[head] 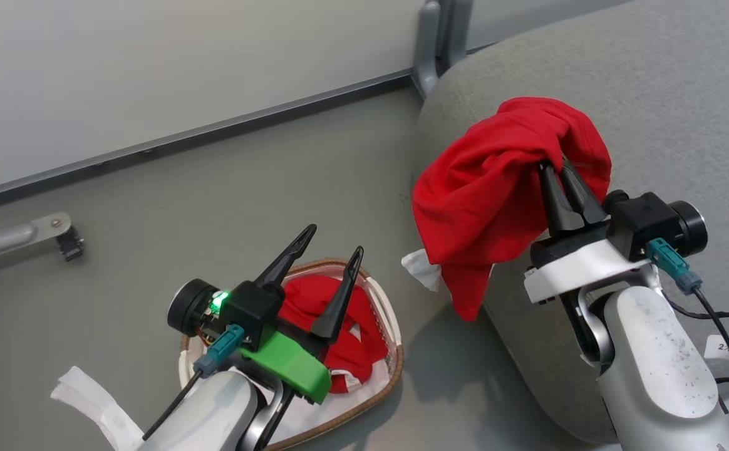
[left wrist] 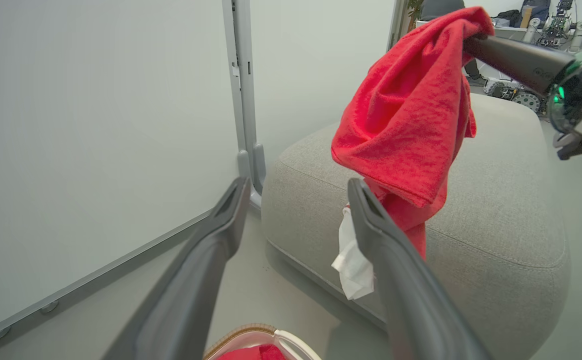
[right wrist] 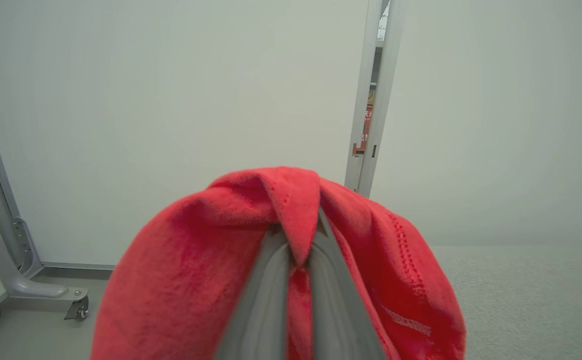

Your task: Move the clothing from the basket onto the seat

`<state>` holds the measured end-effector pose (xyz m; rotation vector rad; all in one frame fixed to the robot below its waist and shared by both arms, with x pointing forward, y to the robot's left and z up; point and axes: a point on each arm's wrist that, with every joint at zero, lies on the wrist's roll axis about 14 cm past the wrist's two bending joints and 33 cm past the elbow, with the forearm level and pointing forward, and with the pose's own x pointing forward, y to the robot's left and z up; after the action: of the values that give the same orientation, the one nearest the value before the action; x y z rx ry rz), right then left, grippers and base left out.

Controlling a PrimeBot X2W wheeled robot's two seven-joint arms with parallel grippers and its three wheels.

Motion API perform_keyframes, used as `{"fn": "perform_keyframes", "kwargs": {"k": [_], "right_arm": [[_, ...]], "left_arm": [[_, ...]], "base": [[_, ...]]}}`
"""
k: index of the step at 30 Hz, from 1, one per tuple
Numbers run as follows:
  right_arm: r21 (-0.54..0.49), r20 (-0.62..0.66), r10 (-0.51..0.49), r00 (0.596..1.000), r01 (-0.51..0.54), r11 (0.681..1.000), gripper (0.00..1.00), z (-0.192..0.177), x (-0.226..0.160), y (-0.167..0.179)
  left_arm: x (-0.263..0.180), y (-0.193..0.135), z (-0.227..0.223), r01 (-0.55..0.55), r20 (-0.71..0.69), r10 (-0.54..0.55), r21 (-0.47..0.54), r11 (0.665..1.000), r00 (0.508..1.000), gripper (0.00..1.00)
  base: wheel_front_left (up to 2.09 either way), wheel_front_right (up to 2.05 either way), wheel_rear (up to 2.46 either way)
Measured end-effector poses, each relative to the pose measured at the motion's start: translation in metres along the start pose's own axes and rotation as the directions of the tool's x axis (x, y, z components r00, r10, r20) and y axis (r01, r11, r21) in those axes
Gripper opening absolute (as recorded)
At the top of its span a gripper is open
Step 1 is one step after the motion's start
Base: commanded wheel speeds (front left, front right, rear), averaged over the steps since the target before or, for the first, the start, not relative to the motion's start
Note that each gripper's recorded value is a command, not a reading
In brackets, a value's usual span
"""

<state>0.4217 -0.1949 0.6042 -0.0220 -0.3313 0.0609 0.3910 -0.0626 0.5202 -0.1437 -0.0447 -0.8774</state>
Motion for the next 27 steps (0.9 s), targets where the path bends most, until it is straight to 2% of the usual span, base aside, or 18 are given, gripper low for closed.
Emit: {"fn": "perform_keyframes", "kwargs": {"k": [9,16,22,27], "right_arm": [[-0.066,-0.027,-0.208,0.978,0.206,0.976,0.00,0.005,-0.045,-0.071],[-0.114,-0.050,-0.314,0.948,0.307,0.945,0.00,0.006,-0.075,-0.104],[-0.137,-0.087,-0.343,0.935,0.329,0.934,0.00,-0.006,-0.079,-0.113],[-0.201,-0.033,-0.287,0.957,0.275,0.940,0.00,0.006,-0.039,-0.111]], "left_arm": [[0.034,-0.052,-0.020,0.202,-0.028,-0.203,-0.040,0.979,0.979,1.00],[0.049,-0.079,-0.034,0.300,-0.045,-0.304,-0.082,0.950,0.952,1.00],[0.052,-0.080,-0.045,0.310,-0.059,-0.318,-0.117,0.943,0.946,1.00],[0.049,-0.066,-0.050,0.277,-0.065,-0.287,-0.126,0.953,0.956,1.00]], "base": [[0.00,0.00,0.00],[0.00,0.00,0.00],[0.00,0.00,0.00],[0.00,0.00,0.00]]}}
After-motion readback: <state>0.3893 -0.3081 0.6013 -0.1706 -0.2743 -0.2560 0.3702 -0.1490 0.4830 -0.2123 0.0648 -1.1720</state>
